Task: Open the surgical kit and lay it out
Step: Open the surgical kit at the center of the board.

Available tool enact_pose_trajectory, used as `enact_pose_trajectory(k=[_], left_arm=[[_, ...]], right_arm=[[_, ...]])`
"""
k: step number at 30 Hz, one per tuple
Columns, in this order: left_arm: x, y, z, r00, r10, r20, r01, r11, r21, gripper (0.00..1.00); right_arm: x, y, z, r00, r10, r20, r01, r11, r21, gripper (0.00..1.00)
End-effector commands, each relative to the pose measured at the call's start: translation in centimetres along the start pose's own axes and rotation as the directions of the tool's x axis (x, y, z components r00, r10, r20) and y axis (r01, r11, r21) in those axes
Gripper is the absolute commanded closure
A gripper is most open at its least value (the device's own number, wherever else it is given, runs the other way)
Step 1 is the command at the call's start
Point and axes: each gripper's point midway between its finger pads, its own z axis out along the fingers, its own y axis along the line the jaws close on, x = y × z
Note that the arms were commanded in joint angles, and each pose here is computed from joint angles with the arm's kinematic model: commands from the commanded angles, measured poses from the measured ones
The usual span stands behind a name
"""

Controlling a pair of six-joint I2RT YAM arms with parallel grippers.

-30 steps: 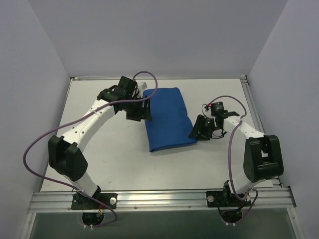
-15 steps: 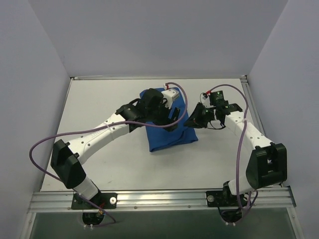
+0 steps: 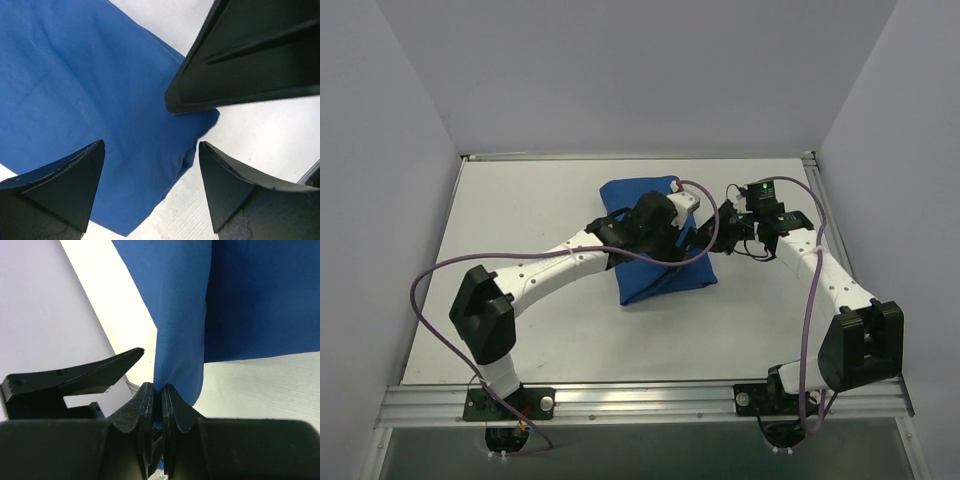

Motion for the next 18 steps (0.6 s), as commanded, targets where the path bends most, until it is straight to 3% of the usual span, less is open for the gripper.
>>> enact_pose_trajectory(k=[1,4,6,8,9,11,12,15,18], left_arm=[[-3.3,-0.6,-0.2,0.995,0.016,0.096,-0.017,1.0,0.003,0.16],[-2.8,-0.1,0.5,0.997,0.006,0.077,-0.003,0.999,-0.032,0.17],[-3.0,0.2,1.2,0.998,0.001,0.07,0.002,0.999,-0.047,0.27],[-2.7,0.8,2.0,0.998,-0.013,0.054,0.017,0.998,-0.059,0.59],[-3.0,1.2,2.0,0.998,-0.029,0.057,0.033,0.997,-0.072,0.97],[-3.5,3.5,0.9,0.993,-0.078,0.091,0.091,0.984,-0.151,0.98],[-3.7,4.4,0.1,0.989,-0.091,0.114,0.112,0.976,-0.185,0.98],[-3.1,9.7,-4.0,0.964,-0.172,0.203,0.234,0.913,-0.334,0.98],[-0.3,15.2,-8.1,0.915,-0.308,0.259,0.393,0.823,-0.41,0.98]], right_arm=[[0.4,2.1,-1.5,1.0,0.013,0.011,-0.012,0.998,-0.066,1.0],[0.8,2.7,-1.5,1.0,0.024,-0.004,-0.024,0.995,-0.095,1.0],[0.8,3.0,-1.6,1.0,0.023,-0.004,-0.023,0.994,-0.102,1.0],[0.9,3.3,-1.7,1.0,0.009,-0.008,-0.01,0.994,-0.108,1.0],[0.8,3.4,-1.6,1.0,-0.016,-0.009,0.015,0.993,-0.113,0.96],[0.0,3.1,-1.6,0.998,-0.062,0.026,0.064,0.994,-0.086,0.63],[-0.8,3.0,-2.0,0.996,-0.08,0.04,0.082,0.996,-0.042,0.41],[-2.6,3.3,-2.8,0.97,-0.223,0.092,0.22,0.974,0.046,0.28],[-3.7,2.6,-2.3,0.946,-0.311,0.087,0.3,0.946,0.125,0.27]])
